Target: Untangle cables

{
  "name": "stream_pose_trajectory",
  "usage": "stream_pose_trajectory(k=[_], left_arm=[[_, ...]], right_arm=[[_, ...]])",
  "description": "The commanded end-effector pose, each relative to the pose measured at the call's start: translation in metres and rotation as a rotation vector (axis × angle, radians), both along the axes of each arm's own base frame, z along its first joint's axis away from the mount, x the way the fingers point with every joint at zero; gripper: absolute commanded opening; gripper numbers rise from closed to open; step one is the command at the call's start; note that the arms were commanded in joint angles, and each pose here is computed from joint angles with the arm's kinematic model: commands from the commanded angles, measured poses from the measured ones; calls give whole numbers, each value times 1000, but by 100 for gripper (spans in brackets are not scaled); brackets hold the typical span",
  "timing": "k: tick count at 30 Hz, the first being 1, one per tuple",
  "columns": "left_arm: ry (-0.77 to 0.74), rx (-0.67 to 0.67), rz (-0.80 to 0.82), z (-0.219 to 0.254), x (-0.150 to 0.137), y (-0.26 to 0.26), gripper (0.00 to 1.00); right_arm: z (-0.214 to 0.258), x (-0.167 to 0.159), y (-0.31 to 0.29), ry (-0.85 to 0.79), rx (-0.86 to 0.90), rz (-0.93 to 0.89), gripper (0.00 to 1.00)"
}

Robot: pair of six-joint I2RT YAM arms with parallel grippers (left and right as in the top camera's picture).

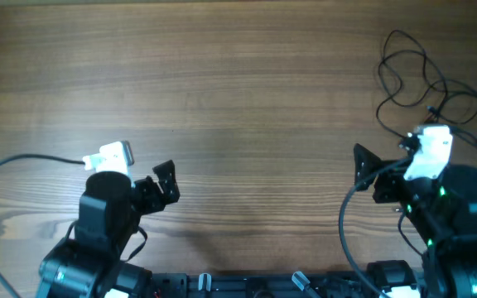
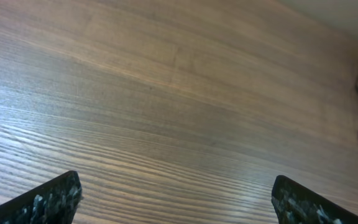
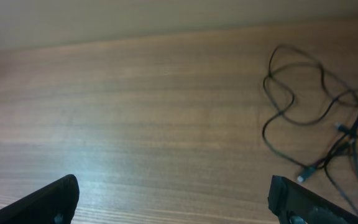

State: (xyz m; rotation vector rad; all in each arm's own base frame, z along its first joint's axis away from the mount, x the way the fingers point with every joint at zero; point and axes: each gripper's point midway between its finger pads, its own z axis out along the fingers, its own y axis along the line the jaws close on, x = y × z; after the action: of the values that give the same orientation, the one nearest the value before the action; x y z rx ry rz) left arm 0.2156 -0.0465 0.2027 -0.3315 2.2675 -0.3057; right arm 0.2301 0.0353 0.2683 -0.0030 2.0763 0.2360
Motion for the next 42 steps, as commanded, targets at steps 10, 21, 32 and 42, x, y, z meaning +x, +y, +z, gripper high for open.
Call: stream_pose_trajectory(k=[10, 21, 32, 42], left_arm=[[6, 4, 18, -4, -9, 5, 100], [6, 4, 18, -4, -9, 5, 100], [6, 3, 18, -4, -9, 5, 100], [6, 3, 18, -4, -9, 5, 100]], right_arm=[[-15, -5, -4, 58, -15, -16, 100], [16, -10, -19, -136, -109, -60, 100], [46, -18, -18, -751, -32, -86, 100], [8, -4, -19, -883, 1, -108, 100]])
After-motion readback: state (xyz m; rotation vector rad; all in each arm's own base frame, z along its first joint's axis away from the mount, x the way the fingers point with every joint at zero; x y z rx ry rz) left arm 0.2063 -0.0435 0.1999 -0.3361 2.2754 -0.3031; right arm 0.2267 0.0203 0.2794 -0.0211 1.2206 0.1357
